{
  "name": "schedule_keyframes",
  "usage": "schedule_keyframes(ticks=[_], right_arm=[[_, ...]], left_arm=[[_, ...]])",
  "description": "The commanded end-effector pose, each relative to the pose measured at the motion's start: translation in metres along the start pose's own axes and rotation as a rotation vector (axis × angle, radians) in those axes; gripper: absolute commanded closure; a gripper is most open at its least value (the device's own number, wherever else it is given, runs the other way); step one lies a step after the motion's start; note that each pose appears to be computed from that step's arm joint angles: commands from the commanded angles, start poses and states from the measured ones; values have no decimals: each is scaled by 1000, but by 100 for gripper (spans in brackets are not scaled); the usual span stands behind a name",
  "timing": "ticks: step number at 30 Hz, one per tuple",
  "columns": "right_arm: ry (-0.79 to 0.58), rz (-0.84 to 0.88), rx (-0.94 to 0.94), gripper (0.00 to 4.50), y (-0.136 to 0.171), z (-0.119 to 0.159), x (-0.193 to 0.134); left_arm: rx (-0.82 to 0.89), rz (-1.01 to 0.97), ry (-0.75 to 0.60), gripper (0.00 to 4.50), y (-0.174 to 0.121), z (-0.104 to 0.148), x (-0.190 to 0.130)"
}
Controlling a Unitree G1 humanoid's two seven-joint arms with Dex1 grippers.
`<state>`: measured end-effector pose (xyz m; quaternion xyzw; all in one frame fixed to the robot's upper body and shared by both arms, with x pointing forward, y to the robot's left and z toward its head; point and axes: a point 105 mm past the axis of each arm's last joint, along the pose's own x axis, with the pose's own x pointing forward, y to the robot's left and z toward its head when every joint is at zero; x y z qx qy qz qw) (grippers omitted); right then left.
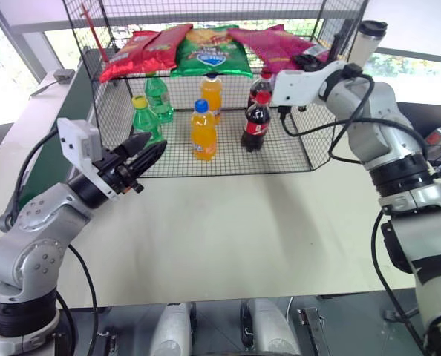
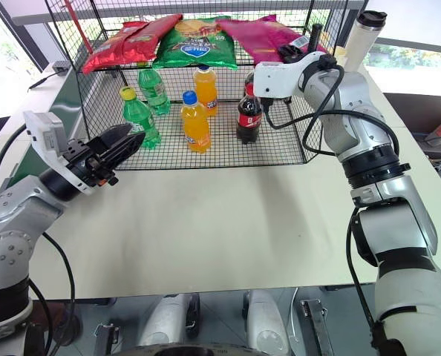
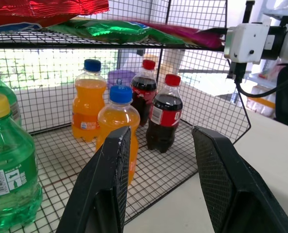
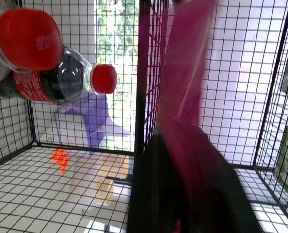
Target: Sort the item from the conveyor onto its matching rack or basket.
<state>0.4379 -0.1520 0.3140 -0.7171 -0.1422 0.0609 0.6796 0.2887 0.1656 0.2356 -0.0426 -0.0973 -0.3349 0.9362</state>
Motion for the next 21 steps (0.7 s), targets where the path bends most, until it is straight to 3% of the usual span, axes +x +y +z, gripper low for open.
schedule_keyframes(ticks=[1, 5, 6, 12, 17, 19, 21], right_arm=[[-14, -56, 21, 237, -19, 3, -2], [-38, -92, 5, 31, -23, 4, -9], [-50, -99, 6, 10, -23, 4, -13], [-160, -126, 78, 10, -19, 8, -41], [-326, -204, 292, 10, -34, 19, -77], [-398, -229, 421, 10, -42, 19, -96], [-508, -187, 708, 10, -46, 18, -123]], left_arm=[[13, -22, -39, 242, -5, 7, 2], [-14, -35, -44, 242, -7, 6, 2], [-17, -37, -44, 242, -7, 6, 2], [-15, -42, -37, 242, -5, 6, 3], [-12, -52, 3, 242, -4, 0, 2], [-2, -57, 32, 242, -4, -5, 2], [5, -51, 67, 242, 0, -11, 1]])
